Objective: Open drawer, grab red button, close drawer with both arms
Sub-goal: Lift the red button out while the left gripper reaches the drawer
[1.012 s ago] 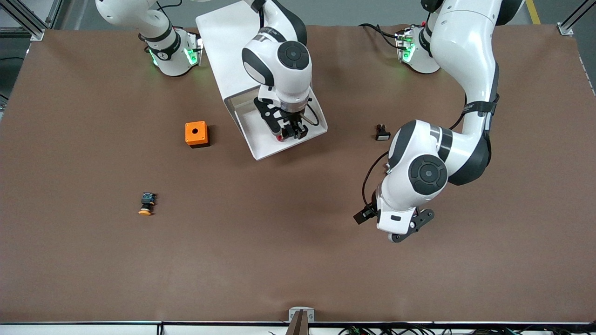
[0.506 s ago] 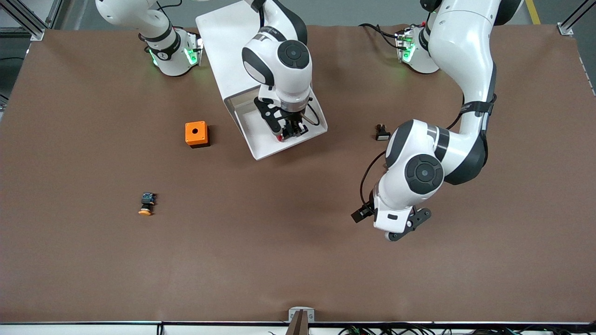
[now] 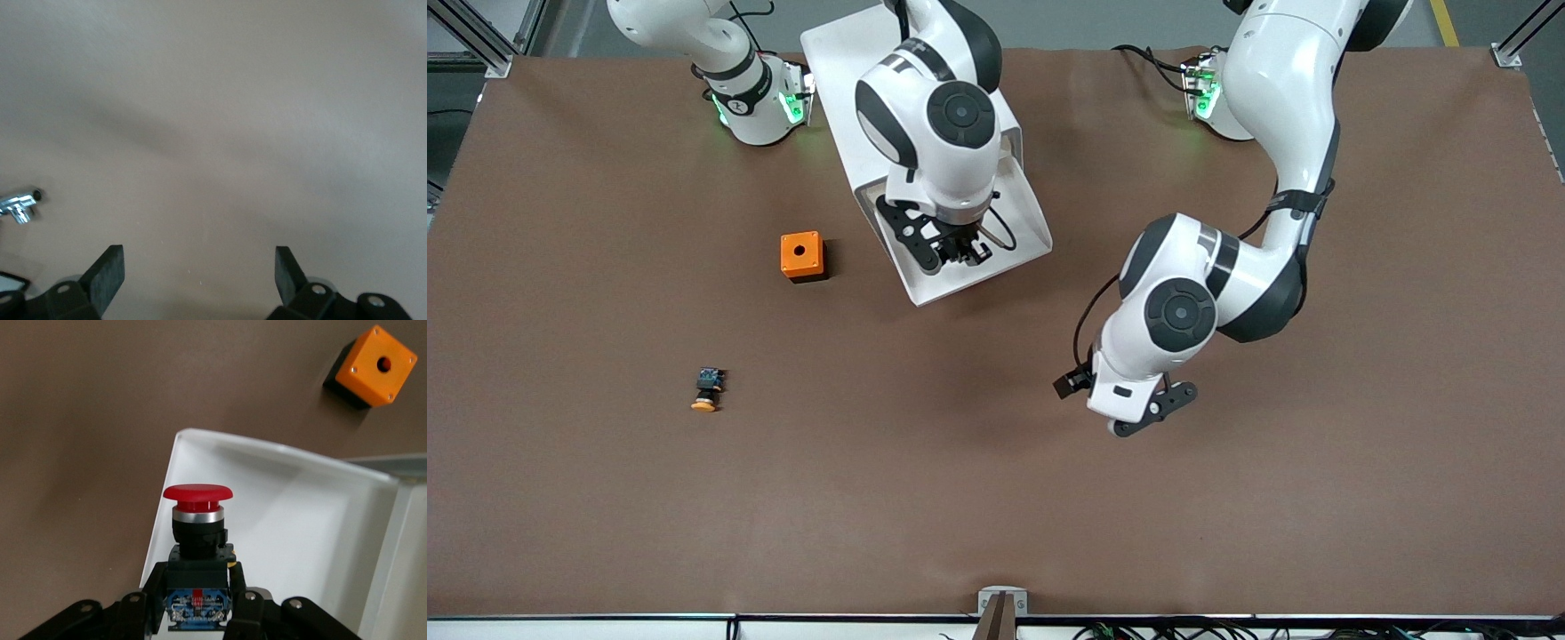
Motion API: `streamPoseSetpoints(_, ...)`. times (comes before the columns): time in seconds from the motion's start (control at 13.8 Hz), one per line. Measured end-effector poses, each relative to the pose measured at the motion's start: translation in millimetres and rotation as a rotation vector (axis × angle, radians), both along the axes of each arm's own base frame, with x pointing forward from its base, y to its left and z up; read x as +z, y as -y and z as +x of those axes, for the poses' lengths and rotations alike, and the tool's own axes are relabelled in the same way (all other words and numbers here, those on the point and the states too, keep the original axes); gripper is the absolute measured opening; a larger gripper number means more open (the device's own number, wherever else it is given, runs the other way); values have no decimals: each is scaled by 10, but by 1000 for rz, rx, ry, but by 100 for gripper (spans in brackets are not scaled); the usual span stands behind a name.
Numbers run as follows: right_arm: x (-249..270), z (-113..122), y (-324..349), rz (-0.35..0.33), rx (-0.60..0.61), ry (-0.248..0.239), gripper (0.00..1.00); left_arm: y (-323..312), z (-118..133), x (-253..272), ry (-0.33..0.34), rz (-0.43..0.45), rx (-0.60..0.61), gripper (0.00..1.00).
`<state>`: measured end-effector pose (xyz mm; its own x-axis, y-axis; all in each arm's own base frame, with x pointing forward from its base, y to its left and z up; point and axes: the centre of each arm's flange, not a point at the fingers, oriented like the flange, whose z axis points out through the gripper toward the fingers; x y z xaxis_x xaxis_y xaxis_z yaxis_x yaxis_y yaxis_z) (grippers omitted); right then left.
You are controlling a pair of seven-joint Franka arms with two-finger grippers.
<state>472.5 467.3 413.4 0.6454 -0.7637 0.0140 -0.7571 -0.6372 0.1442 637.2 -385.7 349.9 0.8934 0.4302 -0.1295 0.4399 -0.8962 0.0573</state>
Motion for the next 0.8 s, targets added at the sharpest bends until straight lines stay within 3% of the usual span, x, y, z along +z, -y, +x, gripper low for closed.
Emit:
streamPoseSetpoints(0.36, 400, 303, 485, 31, 155, -22, 41, 461, -322, -109, -17, 7, -76, 100)
streamPoseSetpoints(0.8, 838, 694, 1210, 90, 301, 5, 41, 964, -748, -324, -45, 26, -164, 100)
